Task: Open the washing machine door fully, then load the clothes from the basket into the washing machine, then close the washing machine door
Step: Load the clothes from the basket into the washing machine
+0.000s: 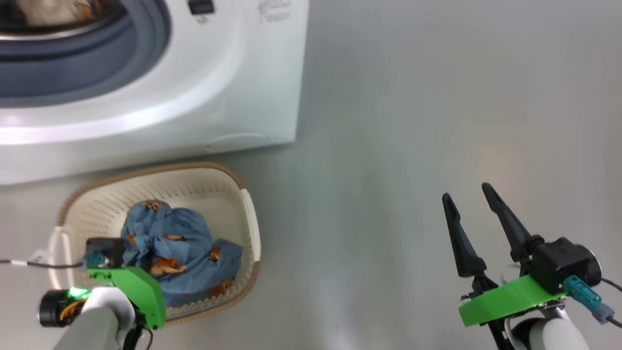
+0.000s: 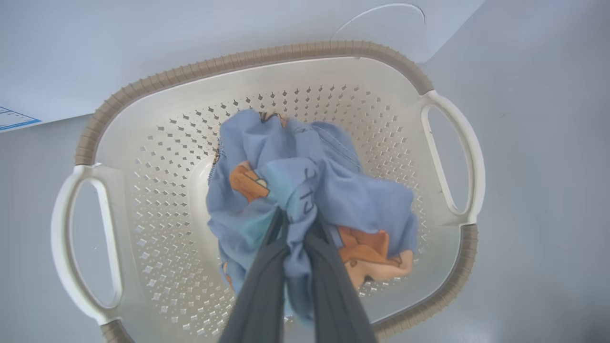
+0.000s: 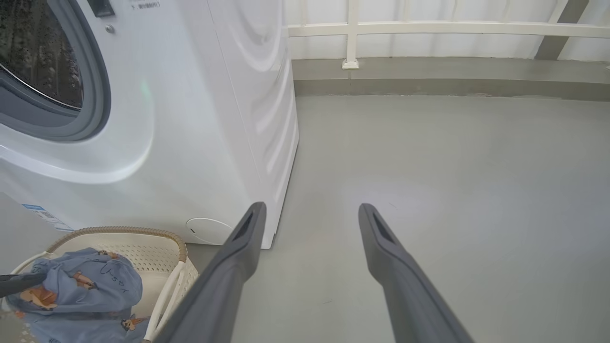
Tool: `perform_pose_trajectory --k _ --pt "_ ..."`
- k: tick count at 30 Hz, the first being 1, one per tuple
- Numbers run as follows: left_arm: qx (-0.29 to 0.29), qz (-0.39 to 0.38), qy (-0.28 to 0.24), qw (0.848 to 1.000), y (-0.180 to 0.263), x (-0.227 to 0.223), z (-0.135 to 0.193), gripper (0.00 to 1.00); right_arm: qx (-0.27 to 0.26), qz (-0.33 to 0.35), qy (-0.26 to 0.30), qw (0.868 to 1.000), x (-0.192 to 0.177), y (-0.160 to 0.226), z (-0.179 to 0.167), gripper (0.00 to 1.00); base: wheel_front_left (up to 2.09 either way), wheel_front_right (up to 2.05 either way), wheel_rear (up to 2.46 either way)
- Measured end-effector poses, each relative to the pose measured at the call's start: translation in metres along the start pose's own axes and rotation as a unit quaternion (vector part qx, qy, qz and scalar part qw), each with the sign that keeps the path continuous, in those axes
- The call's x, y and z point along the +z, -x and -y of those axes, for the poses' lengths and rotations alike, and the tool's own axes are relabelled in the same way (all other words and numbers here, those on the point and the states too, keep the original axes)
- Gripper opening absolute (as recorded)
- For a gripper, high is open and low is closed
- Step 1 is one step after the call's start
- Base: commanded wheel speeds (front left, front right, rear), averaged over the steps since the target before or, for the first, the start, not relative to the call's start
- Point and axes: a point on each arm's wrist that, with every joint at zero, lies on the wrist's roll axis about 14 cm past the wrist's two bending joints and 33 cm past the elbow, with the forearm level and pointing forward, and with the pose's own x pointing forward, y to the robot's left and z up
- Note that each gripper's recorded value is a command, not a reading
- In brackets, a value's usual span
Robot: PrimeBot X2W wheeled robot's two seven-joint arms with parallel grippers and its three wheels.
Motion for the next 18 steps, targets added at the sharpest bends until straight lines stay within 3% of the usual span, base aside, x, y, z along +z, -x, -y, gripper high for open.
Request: perform_pose_trajectory --k 11,18 --pt "0.007 0.142 0.003 0.99 0.054 0.059 0.003 0.0 0.021 0.025 -0.003 0.999 0.026 0.019 -0.016 1.0 0.0 0.0 0.0" --pt "0.015 0.203 0.01 0.979 0.094 0.071 0.004 0.0 0.034 0.04 -0.004 0.999 0.038 0.027 -0.025 1.0 0.0 0.0 0.0"
